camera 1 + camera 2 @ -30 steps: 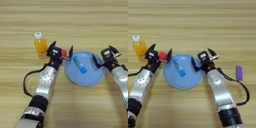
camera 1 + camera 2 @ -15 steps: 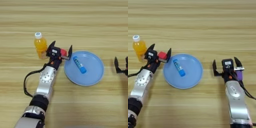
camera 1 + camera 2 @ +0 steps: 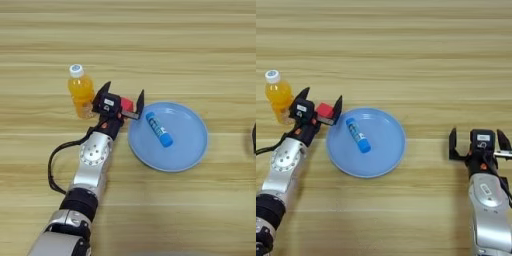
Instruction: Move the objects on the table
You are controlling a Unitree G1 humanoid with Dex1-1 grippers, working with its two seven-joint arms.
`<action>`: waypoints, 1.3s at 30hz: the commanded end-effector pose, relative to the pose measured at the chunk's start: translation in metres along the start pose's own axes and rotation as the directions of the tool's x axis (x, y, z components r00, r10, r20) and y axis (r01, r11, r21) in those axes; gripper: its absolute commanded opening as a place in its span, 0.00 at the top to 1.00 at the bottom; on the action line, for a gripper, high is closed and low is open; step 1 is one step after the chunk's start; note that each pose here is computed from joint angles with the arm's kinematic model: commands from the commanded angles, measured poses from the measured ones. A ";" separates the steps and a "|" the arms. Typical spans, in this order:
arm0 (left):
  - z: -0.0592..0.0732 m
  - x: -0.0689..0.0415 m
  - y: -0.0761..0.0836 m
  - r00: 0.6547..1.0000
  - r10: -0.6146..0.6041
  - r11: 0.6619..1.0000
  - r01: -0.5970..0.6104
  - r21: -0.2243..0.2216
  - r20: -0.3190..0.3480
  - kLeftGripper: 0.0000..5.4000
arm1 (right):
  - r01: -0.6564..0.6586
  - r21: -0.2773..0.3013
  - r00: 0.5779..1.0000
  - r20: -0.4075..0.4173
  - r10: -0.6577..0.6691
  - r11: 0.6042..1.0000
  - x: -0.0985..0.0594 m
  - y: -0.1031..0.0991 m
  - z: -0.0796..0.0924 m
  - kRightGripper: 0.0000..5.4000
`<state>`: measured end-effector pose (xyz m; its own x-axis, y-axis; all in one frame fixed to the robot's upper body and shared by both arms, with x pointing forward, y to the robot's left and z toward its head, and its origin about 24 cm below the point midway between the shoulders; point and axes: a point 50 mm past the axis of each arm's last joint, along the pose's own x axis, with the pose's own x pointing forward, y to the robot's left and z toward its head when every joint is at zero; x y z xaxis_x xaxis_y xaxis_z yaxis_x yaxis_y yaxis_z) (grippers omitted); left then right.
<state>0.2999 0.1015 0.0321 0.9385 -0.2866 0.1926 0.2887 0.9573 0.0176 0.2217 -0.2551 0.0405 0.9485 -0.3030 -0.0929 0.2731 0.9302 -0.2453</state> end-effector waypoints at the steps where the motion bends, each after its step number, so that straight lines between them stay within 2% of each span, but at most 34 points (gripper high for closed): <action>1: 0.002 0.003 -0.001 1.000 0.003 1.000 -0.003 -0.003 0.008 0.00 | -0.003 0.084 0.998 -0.061 0.008 0.996 0.001 -0.001 -0.009 0.01; 10: 0.001 0.002 0.000 1.000 0.004 1.000 -0.004 -0.001 0.007 0.00 | -0.048 0.192 0.981 -0.173 0.082 0.980 0.001 0.005 -0.025 0.01; 15: 0.002 0.002 0.000 1.000 0.003 1.000 -0.003 -0.002 0.008 0.00 | -0.041 0.227 0.972 -0.216 0.091 0.973 0.001 0.003 -0.031 0.01; 18: 0.002 0.002 0.000 1.000 0.003 1.000 -0.003 -0.002 0.009 0.00 | -0.034 0.230 0.970 -0.225 0.087 0.973 0.001 0.002 -0.032 0.01; 29: 0.002 0.002 0.000 1.000 0.004 1.000 -0.004 -0.002 0.013 0.00 | -0.026 0.330 0.949 -0.289 0.127 0.944 0.001 0.003 -0.044 0.22; 36: 0.003 0.002 0.000 1.000 0.005 1.000 -0.005 -0.002 0.014 0.00 | -0.041 0.357 0.941 -0.300 0.156 0.933 0.002 0.007 -0.046 0.37; 39: 0.003 0.002 0.000 1.000 0.006 1.000 -0.006 -0.002 0.013 0.00 | -0.069 0.339 0.943 -0.284 0.171 0.938 0.002 0.010 -0.043 0.44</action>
<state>0.2999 0.1021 0.0318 0.9394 -0.2838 0.1925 0.2860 0.9581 0.0165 0.2266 -0.2649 0.0154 0.9255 -0.2276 -0.3028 0.2608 0.9626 0.0736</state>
